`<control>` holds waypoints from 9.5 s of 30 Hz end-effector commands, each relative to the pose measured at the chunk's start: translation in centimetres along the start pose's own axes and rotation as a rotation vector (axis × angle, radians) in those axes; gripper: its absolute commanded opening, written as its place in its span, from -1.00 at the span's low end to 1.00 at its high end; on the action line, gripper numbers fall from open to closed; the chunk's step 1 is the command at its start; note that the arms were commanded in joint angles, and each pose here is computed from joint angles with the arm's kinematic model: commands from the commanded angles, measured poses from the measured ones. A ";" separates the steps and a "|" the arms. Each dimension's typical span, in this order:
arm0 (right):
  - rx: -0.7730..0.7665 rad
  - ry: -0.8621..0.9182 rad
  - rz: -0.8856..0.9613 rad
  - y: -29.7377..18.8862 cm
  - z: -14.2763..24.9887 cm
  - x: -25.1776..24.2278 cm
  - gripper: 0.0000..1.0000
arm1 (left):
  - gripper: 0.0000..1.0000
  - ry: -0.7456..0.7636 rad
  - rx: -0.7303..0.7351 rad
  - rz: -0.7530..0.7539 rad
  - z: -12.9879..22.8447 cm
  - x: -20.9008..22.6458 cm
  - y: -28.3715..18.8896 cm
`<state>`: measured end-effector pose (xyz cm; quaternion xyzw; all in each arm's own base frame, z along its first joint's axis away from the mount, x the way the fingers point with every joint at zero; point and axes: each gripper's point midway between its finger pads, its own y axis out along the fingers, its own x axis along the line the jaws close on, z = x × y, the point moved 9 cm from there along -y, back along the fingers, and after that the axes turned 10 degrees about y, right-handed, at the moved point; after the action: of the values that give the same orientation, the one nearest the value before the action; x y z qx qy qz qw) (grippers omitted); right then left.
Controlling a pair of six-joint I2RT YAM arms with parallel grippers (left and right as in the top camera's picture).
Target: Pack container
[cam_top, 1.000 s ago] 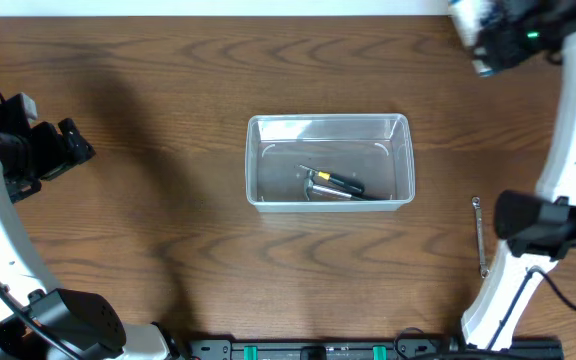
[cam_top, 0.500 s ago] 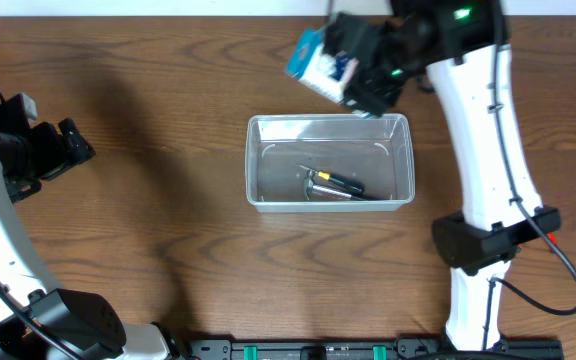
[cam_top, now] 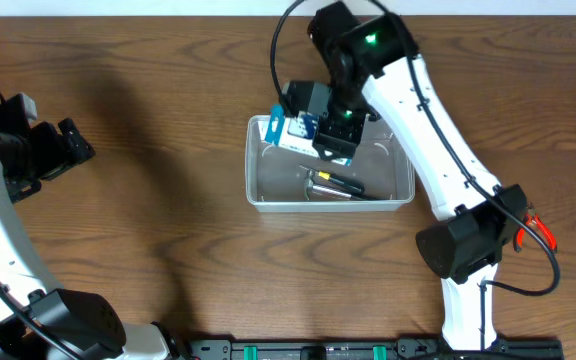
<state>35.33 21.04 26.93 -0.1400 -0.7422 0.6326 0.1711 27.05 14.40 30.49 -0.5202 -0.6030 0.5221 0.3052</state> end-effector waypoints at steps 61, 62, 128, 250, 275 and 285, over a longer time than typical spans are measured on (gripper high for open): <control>0.033 0.028 -0.079 11.9 1.0 -1.0 -0.02 | 0.96 0.010 0.000 0.009 0.0 0.0 0.0; 0.038 0.030 -0.083 12.1 1.0 -1.0 -0.02 | 0.96 0.010 0.000 0.009 0.0 0.0 0.0; -0.381 0.967 0.375 -18.5 14.5 1.1 0.98 | 0.96 0.010 0.000 0.009 0.0 0.0 0.0; 0.198 1.340 0.200 13.9 33.2 -5.1 0.80 | 0.96 0.010 0.000 0.009 0.0 0.0 0.0; 0.197 1.341 0.201 13.9 33.2 -5.1 -0.41 | 0.96 0.010 0.000 0.009 0.0 0.0 0.0; 0.196 1.341 0.201 13.9 33.2 -5.1 -0.63 | 0.96 0.010 0.000 0.009 0.0 0.0 0.0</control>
<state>25.77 -8.22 8.56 -0.5555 -0.4063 0.4855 0.5391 27.04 14.39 30.44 -0.5201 -0.6024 0.5229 0.3053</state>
